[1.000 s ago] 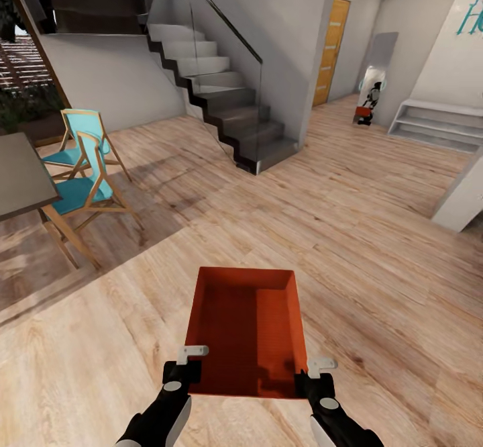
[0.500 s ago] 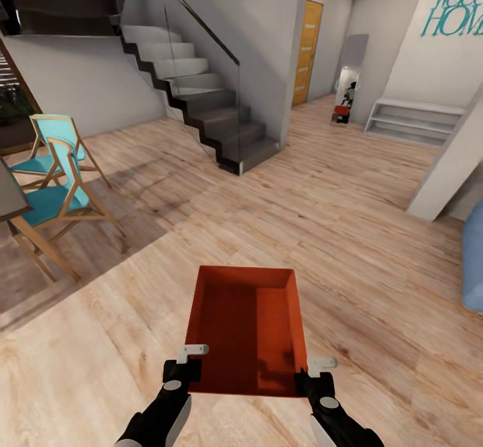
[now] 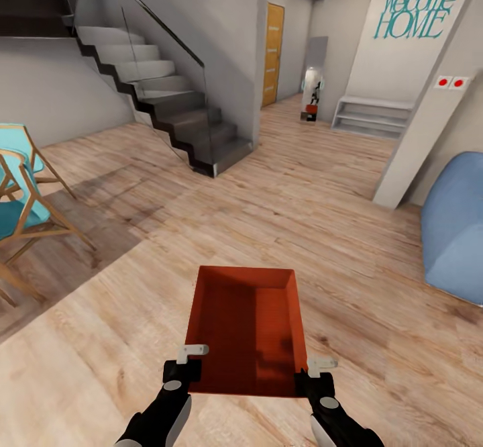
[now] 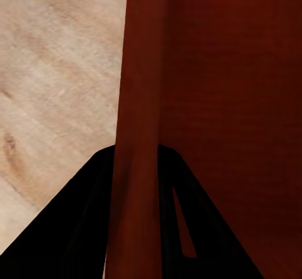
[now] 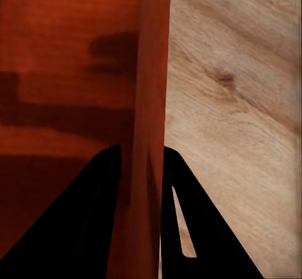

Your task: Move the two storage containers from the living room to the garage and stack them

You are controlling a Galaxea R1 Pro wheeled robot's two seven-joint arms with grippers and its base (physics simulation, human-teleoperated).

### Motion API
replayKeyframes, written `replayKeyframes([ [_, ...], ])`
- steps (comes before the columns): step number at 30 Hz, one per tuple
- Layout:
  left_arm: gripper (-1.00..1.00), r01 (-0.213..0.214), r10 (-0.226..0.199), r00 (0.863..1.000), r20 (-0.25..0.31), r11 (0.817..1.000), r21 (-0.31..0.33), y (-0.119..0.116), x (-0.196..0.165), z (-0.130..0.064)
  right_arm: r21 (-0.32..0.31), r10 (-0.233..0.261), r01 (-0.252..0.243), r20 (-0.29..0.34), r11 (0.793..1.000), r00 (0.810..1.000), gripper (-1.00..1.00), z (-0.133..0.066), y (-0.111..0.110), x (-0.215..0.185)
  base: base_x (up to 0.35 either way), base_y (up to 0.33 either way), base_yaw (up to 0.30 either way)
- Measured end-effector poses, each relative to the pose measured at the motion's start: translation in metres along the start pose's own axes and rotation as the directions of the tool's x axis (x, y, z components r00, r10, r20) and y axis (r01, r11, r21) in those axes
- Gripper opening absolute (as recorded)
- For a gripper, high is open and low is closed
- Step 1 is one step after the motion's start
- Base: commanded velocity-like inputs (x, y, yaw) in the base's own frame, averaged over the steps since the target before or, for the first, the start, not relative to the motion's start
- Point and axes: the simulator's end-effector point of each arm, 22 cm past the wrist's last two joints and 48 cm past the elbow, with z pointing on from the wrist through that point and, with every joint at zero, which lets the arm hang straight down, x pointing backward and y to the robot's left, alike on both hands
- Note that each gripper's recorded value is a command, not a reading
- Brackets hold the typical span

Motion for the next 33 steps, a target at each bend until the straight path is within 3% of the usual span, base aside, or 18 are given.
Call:
replayKeyframes([
  [23, -1.0, 0.0, 0.0, 1.0, -0.001, 1.0, 0.0, 0.0, 0.0004, -0.0001, 0.0, 0.0, 0.0, -0.001, 1.0, 1.0, -1.0, 0.0, 0.0, 0.0003, 0.0, 0.0, -0.269],
  [33, -1.0, -0.001, 0.001, 1.0, -0.003, 1.0, -0.001, 0.0004, -0.0002, -0.0005, -0.001, 0.002, -0.002, -0.004, 1.0, 1.0, -1.0, -0.0004, 0.0003, 0.0002, 0.171, 0.029, -0.063],
])
